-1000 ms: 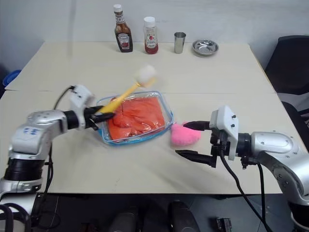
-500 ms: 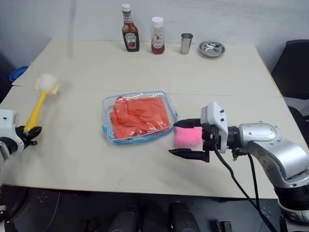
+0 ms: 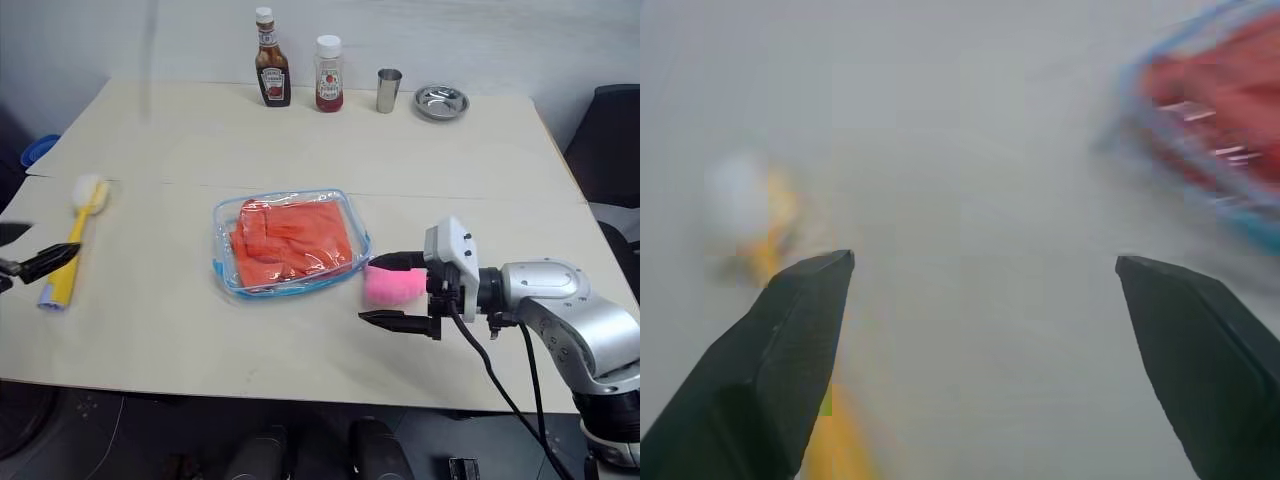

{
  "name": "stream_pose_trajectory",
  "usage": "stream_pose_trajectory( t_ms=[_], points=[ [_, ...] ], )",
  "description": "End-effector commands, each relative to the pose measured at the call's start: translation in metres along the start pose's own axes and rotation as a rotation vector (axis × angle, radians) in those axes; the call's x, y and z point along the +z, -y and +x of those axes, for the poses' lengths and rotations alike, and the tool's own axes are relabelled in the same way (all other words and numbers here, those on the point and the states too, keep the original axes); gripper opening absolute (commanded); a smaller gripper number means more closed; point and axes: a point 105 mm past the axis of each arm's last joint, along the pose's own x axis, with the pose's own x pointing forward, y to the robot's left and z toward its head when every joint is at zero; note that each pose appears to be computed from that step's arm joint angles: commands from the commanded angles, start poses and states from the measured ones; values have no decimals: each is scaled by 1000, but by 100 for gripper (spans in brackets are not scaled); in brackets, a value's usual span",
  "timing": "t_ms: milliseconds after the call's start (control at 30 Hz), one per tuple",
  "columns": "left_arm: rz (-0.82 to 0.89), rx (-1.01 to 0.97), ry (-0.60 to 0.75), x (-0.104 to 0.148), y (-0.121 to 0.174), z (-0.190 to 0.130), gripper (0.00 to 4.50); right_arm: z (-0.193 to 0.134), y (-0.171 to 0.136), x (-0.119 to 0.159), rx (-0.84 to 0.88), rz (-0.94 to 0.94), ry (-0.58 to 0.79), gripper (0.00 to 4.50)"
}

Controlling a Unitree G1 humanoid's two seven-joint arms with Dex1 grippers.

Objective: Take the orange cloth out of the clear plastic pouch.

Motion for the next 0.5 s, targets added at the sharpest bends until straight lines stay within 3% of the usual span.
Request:
stream_pose_trajectory(
  t_ms=[33,100,267,467,500],
  points=[
    [112,-264,-19,13,55,35,446,-5,-2,12,-35,-60,17,450],
    [250,-399,-69,7,89,62,446,-5,-3,12,-51,-61,21,450],
    [459,-540,-140,-14,123,108,446,-7,-8,11,-86,-60,17,450],
    [539,-515,-157,-14,125,141,446,-9,-13,8,-126,-53,15,450],
    [538,-505,-141,-11,125,144,428,-10,-14,8,-132,-52,15,450]
  ],
)
